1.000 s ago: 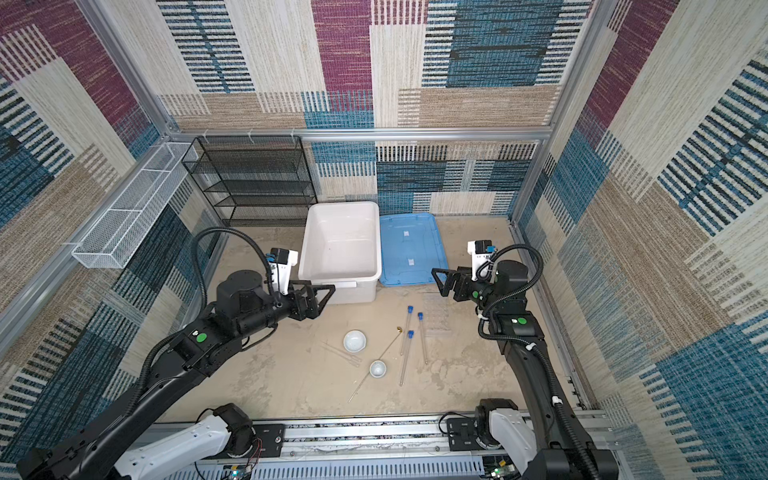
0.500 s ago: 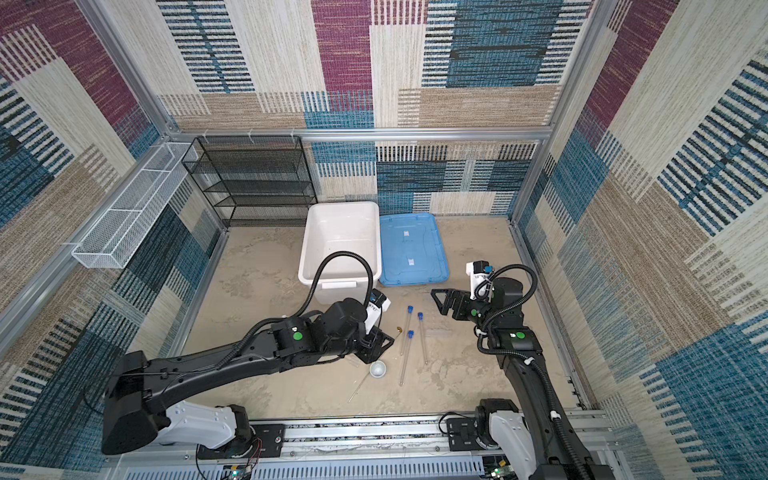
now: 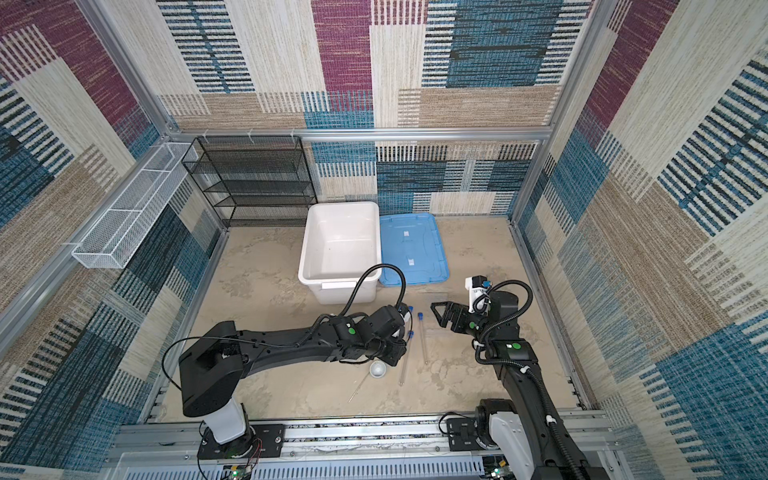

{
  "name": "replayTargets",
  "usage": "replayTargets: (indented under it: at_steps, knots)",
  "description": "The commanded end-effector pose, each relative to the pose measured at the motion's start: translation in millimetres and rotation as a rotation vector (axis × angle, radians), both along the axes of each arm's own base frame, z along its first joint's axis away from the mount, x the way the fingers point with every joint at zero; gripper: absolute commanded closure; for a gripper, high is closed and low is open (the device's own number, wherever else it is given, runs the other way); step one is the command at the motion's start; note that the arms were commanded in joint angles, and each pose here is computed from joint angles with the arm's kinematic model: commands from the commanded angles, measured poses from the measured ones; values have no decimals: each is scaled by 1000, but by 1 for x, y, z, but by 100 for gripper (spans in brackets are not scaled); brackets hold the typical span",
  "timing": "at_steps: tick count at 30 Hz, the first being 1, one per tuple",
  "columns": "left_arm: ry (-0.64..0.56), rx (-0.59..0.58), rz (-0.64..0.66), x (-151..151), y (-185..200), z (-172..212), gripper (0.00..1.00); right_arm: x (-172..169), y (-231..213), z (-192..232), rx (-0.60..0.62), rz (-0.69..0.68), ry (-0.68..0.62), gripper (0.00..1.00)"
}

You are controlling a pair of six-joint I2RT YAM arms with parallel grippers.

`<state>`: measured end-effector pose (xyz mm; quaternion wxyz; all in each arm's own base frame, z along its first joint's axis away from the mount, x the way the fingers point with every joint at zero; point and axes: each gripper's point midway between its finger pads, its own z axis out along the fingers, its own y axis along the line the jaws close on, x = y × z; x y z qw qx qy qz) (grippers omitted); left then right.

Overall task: Organize the chemistry lab equipment
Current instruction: 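Lower the left gripper onto a blue-capped test tube and close on it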

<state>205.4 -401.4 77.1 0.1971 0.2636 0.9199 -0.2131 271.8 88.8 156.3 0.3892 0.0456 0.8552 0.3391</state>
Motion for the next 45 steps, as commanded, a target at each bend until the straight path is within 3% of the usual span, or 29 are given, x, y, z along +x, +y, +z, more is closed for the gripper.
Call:
replayTargets:
  at_steps: [1, 10, 32, 45]
  knots:
    - [-13, 1, 27, 11, -7, 1, 70, 4, 2, 10, 15, 7, -40, 6]
    - [-3, 121, 70, 27, -6, -21, 74, 6, 0, 9, 7, -3, -35, 6]
    - [66, 219, 107, 37, -5, -47, 82, 6, -3, 9, -8, -17, -45, 5]
    - [102, 255, 86, 35, -11, -62, 75, 6, -5, 12, -13, -30, -54, 5]
